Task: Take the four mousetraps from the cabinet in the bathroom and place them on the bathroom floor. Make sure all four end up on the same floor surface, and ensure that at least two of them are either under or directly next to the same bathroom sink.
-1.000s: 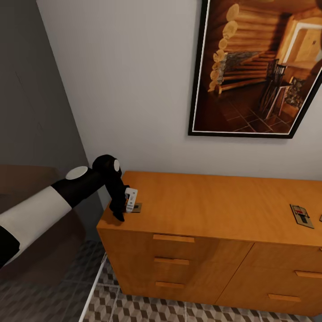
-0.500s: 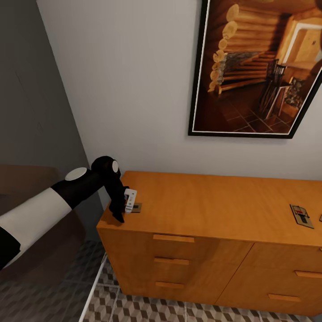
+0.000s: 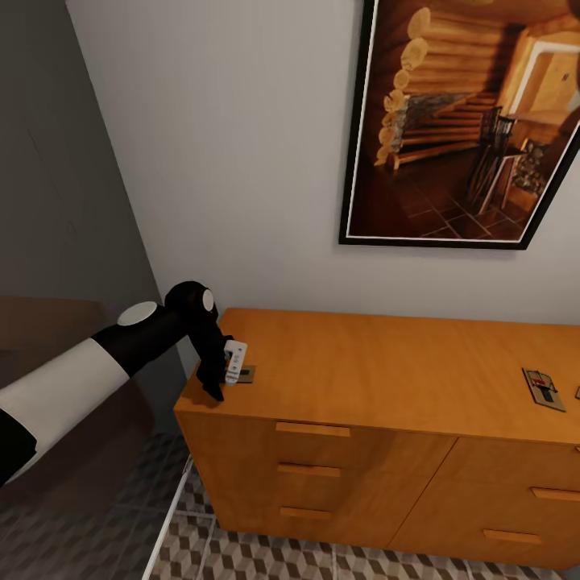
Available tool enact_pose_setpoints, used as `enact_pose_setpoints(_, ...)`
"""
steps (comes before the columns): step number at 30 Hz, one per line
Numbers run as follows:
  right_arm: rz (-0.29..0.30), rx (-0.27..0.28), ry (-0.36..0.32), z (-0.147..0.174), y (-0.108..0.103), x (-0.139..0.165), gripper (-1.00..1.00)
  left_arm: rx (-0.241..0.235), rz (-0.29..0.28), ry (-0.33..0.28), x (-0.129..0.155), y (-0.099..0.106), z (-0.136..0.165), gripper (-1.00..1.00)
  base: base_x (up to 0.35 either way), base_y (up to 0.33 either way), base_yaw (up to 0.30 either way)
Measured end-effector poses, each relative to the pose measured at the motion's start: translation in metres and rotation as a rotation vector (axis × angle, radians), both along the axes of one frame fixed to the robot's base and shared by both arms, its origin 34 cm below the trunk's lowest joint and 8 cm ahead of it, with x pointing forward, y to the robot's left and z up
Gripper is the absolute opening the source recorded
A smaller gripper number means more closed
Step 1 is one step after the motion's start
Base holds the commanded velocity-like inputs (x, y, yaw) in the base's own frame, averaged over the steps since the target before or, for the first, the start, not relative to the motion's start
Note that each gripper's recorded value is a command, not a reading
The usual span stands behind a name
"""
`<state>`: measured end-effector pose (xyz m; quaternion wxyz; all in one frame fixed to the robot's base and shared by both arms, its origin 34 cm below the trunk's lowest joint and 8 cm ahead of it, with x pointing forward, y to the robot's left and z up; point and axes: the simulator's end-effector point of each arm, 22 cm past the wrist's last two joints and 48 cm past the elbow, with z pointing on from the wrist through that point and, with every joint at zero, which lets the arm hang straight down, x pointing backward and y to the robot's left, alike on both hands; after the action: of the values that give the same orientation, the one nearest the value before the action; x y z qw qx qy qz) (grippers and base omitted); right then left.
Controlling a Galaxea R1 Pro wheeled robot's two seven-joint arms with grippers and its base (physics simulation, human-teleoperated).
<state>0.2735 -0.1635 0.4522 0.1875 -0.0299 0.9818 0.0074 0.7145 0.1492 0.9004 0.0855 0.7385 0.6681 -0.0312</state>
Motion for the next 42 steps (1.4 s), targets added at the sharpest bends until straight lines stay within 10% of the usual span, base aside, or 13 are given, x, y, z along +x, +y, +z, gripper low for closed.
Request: enact_pose_setpoints(42, 0.000, -0.002, 0.001, -0.0002, -0.0015, -0.0003, -1.00, 0.013, -0.015, 0.005, -0.0001, -0.0011, -0.0003, 1.00, 0.000, 0.000, 0.000)
